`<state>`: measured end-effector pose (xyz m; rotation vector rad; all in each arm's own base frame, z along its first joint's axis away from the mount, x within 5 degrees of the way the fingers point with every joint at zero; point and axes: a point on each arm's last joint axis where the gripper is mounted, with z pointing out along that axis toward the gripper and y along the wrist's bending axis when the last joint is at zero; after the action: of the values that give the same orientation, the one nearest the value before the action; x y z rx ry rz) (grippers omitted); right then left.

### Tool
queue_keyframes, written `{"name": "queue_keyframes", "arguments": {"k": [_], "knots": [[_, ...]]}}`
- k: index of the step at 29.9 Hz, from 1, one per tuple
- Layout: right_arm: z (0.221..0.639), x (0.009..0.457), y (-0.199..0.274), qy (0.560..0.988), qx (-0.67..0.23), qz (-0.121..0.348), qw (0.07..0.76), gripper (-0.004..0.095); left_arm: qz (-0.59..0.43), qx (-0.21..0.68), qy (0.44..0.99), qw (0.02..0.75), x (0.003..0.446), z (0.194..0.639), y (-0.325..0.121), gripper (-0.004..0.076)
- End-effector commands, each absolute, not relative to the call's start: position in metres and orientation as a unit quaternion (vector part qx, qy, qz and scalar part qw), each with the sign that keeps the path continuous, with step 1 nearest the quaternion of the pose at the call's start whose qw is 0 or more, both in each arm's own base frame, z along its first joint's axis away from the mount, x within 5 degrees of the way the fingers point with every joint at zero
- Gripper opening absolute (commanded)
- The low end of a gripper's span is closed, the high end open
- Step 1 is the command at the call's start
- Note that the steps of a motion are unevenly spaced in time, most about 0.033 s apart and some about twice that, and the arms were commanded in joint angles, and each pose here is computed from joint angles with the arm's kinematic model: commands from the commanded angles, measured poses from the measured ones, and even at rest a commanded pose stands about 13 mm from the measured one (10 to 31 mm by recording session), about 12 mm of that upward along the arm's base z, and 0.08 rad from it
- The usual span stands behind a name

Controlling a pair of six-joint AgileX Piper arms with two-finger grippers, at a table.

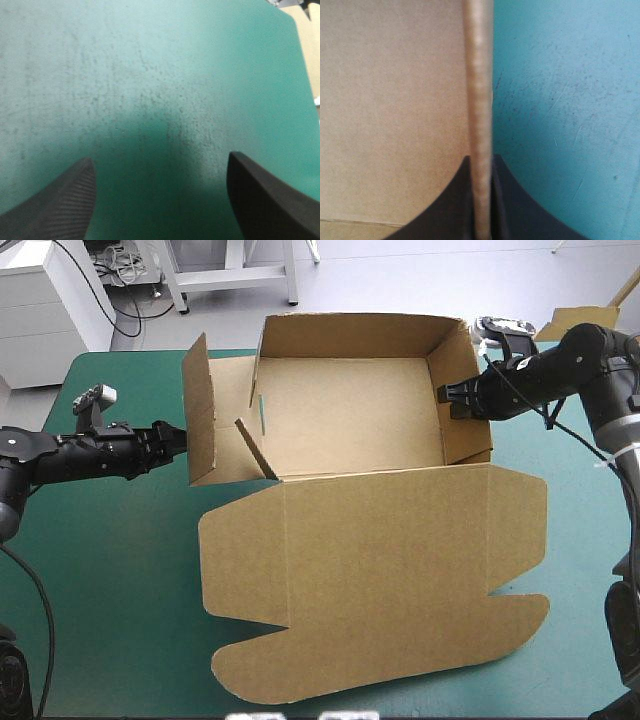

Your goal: Fold the box

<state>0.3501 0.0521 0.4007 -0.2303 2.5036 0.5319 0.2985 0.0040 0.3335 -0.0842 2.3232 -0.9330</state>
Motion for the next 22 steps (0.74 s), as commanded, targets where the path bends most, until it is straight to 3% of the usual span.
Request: {"name": "queue_keyframes", "arguments": {"k": [1,12,22], "knots": [[0.424,0.344,0.052,0.915,-0.082,0.218,0.328,-0.002,-0.395,-0.015,0.851,0.345,0.294,0.358,-0.003,0.0487],[0.395,0.367,0.093,0.92,-0.091,0.219,0.313,-0.002,-0.416,0.007,0.853,0.315,0.288,0.357,-0.008,0.0487],[0.347,0.39,0.126,0.937,-0.102,0.215,0.257,-0.002,-0.429,0.031,0.854,0.293,0.283,0.357,-0.011,0.0487]]}}
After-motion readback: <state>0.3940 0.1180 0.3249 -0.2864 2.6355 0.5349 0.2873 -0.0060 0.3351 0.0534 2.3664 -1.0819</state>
